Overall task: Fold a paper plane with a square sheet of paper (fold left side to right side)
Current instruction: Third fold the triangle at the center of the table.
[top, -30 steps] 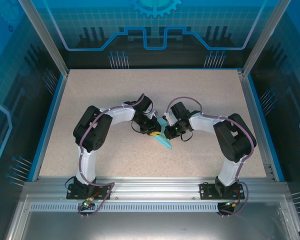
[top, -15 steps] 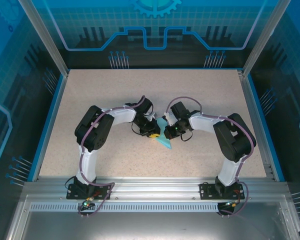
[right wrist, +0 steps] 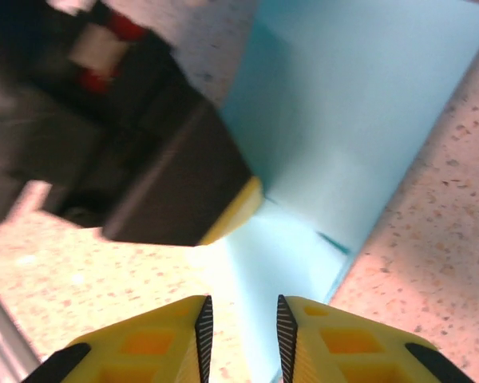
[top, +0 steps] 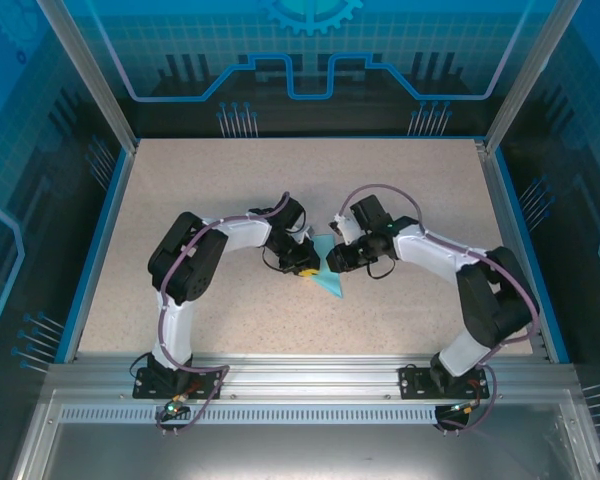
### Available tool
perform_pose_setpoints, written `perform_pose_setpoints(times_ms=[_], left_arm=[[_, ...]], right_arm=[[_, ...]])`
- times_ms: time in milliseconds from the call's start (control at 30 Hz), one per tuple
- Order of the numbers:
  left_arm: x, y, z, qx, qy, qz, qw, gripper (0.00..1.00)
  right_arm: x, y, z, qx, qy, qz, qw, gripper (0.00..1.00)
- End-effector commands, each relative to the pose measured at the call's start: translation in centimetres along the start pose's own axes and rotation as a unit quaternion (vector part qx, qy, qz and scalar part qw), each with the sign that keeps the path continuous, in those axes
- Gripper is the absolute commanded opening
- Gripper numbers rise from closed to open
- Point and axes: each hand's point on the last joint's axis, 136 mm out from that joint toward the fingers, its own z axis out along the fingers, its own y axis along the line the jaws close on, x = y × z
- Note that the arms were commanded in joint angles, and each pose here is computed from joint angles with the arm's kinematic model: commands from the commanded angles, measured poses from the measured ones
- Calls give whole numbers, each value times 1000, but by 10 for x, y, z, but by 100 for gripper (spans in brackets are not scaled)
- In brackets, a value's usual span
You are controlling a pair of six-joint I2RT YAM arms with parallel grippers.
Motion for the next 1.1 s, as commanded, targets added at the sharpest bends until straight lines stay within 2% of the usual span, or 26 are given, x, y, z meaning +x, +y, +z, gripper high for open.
perform_pose_setpoints(times_ms=[0,200,500,1067], left_arm=[[29,43,24,-76,36,-37,996,15],[28,42,22,-77,33,-34,996,15],[27,41,20,-79,31,-33,996,14],[26,44,20,-90,30,-32,995,13]], right_arm=[[30,16,0,-56,47,39,997,26],[37,28,16,-87,72,60,992,22],[57,10,41,-59,129,96,985,20],[81,-7,50,-26,163,119,979,19]])
